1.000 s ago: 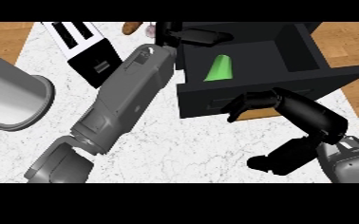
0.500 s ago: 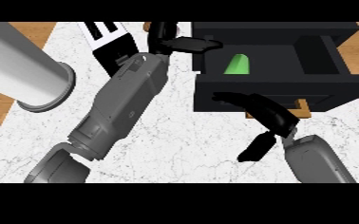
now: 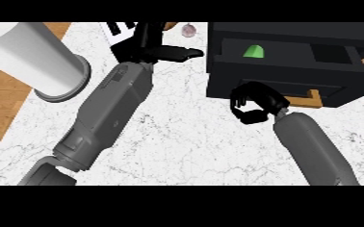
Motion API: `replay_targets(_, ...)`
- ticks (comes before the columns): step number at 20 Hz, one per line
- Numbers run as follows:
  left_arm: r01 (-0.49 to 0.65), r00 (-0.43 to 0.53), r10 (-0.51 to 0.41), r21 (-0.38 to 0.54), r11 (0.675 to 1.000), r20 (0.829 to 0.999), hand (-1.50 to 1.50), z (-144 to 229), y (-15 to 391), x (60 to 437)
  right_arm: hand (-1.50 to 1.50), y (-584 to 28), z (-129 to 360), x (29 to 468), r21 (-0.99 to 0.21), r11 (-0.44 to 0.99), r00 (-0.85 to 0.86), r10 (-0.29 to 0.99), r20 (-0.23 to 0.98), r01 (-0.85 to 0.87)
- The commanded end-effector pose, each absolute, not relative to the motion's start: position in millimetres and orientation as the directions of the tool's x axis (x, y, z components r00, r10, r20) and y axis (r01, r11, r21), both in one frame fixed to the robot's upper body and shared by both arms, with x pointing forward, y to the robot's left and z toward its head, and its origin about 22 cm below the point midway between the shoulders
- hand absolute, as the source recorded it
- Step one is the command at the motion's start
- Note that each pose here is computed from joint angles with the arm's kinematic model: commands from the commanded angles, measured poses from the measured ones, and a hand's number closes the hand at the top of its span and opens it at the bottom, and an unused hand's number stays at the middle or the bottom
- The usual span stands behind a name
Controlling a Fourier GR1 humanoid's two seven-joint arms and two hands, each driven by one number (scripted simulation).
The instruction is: Pick up the cup, place it into the drawer and close the drawer
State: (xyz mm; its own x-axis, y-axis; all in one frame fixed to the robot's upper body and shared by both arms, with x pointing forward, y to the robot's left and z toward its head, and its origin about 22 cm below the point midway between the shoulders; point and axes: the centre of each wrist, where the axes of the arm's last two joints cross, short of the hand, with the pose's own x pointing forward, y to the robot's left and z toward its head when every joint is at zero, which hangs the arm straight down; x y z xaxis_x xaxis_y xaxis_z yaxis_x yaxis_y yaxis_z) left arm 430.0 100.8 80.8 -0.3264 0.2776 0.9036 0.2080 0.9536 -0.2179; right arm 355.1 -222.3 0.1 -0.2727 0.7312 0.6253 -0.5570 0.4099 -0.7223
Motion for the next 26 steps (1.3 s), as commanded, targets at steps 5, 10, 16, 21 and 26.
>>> replay_targets(5, 0.221, -0.326, 0.297, -0.233, 0.947, 0.898, -1.50, 76.2, 144.3, 427.5, 1.50, -260.0, 30.3, 406.4, -0.717, 0.576, -0.265, 0.675, 0.688, -0.393)
replay_targets(10, 0.250, -0.312, 0.314, -0.242, 0.938, 0.897, -1.50, 77.9, 147.5, 423.3, 1.50, -271.0, 63.3, 429.1, -0.725, 0.632, -0.258, 0.678, 0.689, -0.275)
replay_targets(16, 0.257, -0.309, 0.293, -0.217, 0.942, 0.905, -1.50, 73.8, 168.5, 421.6, 1.50, -297.6, 97.1, 437.5, -0.690, 0.687, -0.211, 0.657, 0.724, -0.230)
replay_targets(21, 0.283, -0.307, 0.299, -0.213, 0.935, 0.904, -1.50, 62.7, 166.9, 415.4, 1.50, -310.3, 111.6, 437.3, -0.675, 0.700, -0.226, 0.636, 0.737, -0.234)
replay_targets(26, 0.312, -0.274, 0.325, -0.236, 0.920, 0.905, -1.50, 58.2, 164.8, 411.5, 1.50, -312.7, 124.3, 438.1, -0.646, 0.726, -0.246, 0.598, 0.763, -0.237)
